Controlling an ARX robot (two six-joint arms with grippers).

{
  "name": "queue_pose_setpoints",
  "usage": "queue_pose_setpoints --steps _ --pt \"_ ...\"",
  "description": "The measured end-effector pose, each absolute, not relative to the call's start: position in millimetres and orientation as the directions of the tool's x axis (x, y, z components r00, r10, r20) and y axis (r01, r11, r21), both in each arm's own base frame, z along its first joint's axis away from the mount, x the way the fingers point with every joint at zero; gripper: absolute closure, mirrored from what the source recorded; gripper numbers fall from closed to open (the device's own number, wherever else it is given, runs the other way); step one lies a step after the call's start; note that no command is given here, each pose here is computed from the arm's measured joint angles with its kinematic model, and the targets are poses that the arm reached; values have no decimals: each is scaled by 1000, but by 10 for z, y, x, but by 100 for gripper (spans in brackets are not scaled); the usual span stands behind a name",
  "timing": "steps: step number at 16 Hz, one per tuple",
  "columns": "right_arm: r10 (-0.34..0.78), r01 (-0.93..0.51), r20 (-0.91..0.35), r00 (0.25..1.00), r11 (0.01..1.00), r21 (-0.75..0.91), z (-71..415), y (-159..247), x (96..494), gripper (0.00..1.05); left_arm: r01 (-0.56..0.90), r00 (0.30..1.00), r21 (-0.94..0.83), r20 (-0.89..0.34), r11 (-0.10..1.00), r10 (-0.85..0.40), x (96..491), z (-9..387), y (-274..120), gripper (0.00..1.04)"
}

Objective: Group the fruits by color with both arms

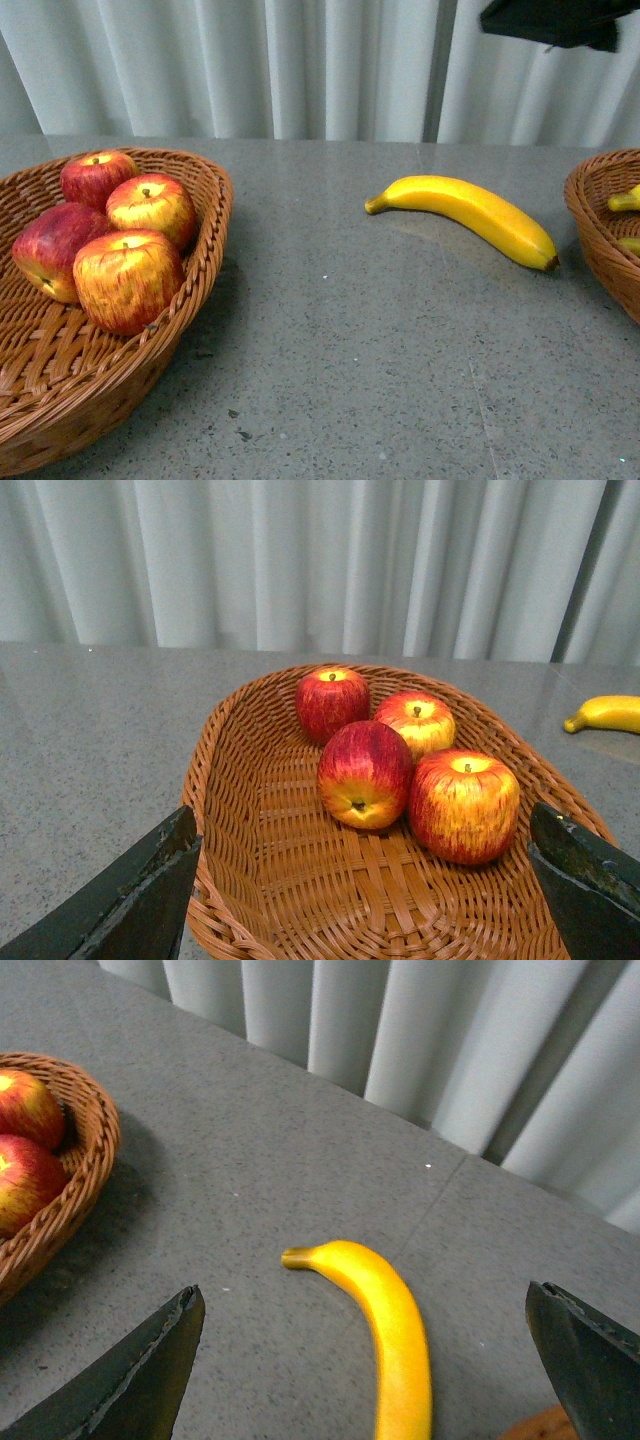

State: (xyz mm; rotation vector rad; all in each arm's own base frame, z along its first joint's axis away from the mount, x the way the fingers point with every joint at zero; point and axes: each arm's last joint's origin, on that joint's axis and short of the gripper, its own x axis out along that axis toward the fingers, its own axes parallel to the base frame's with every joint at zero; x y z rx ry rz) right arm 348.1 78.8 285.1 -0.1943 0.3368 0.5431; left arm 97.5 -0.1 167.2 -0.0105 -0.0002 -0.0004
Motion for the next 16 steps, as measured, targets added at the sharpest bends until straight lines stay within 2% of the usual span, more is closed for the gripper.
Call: queue_pose_setpoints --steps 3,7,16 --pt "512 -597 -435 741 799 -76 2742 1144 3861 7 0 1000 -10 0 1000 0 975 1672 -1 7" --pt "545 -671 -541 641 740 -49 2426 1336 4160 7 0 1000 -10 0 1000 0 975 1672 -1 7" --pt "440 -680 -663 606 719 -145 2061 1435 4719 7 0 1000 -10 0 1000 0 975 1672 -1 7"
